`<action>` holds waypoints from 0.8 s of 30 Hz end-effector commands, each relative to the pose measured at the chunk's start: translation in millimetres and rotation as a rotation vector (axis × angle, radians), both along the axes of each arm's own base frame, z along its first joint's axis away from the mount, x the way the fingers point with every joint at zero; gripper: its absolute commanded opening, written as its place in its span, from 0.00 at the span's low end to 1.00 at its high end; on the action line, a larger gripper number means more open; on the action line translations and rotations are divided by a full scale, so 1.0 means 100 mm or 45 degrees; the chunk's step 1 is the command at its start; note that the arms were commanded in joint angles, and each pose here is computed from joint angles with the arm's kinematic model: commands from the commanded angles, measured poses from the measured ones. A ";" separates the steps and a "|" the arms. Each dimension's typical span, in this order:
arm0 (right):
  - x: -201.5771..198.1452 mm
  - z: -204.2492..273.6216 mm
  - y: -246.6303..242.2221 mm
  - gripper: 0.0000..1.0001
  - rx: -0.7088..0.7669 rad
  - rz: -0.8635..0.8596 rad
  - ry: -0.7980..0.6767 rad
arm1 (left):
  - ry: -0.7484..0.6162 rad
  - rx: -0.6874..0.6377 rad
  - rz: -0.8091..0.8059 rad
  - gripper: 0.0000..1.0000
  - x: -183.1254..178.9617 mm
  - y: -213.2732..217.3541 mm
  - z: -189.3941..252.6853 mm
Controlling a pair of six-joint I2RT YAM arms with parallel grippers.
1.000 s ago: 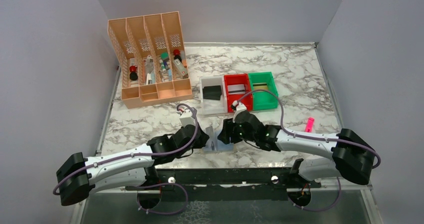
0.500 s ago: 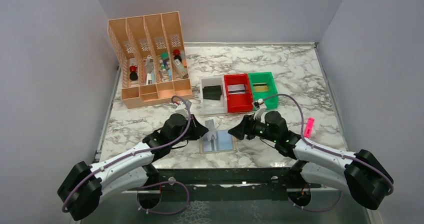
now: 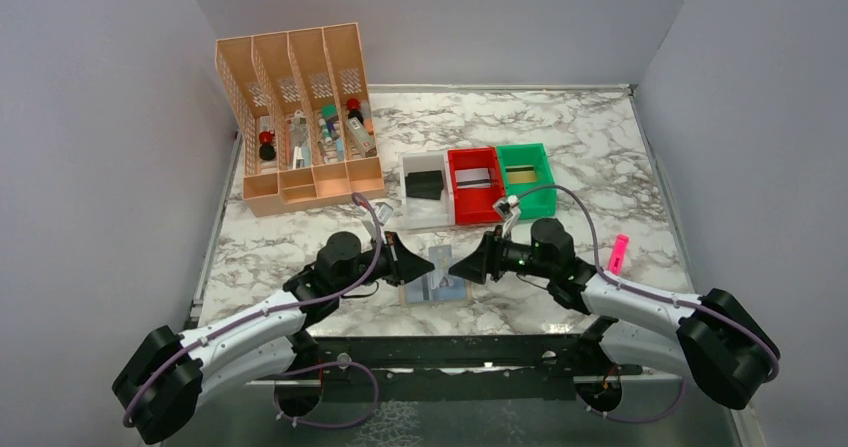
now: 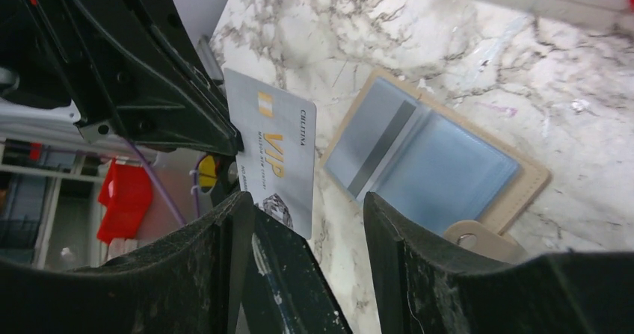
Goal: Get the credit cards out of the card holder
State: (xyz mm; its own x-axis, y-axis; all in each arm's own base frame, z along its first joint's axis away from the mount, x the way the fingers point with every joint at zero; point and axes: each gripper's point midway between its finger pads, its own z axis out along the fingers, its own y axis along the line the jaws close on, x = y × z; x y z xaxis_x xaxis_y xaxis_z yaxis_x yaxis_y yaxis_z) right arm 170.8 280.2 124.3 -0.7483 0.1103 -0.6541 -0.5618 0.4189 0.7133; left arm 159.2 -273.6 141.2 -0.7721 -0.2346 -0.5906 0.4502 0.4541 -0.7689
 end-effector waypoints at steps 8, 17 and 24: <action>-0.24 0.34 0.21 0.50 0.191 0.290 -0.026 | -0.107 -0.138 -0.110 0.00 -0.13 -0.05 0.31; -0.24 0.43 0.21 0.36 0.249 0.323 -0.044 | -0.141 -0.143 -0.168 0.00 -0.22 -0.05 0.33; -0.29 0.48 0.18 0.15 0.276 0.355 -0.065 | -0.195 -0.159 -0.168 0.00 -0.23 -0.02 0.40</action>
State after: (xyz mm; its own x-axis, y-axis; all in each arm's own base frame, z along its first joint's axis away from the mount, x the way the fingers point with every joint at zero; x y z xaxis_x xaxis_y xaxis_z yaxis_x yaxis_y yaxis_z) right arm 145.2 297.5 153.5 -0.7731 0.0387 -0.6331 -0.6206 0.1600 0.7676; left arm 140.2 -277.1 172.0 -0.7411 -0.2146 -0.6362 0.5604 0.3243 -0.7621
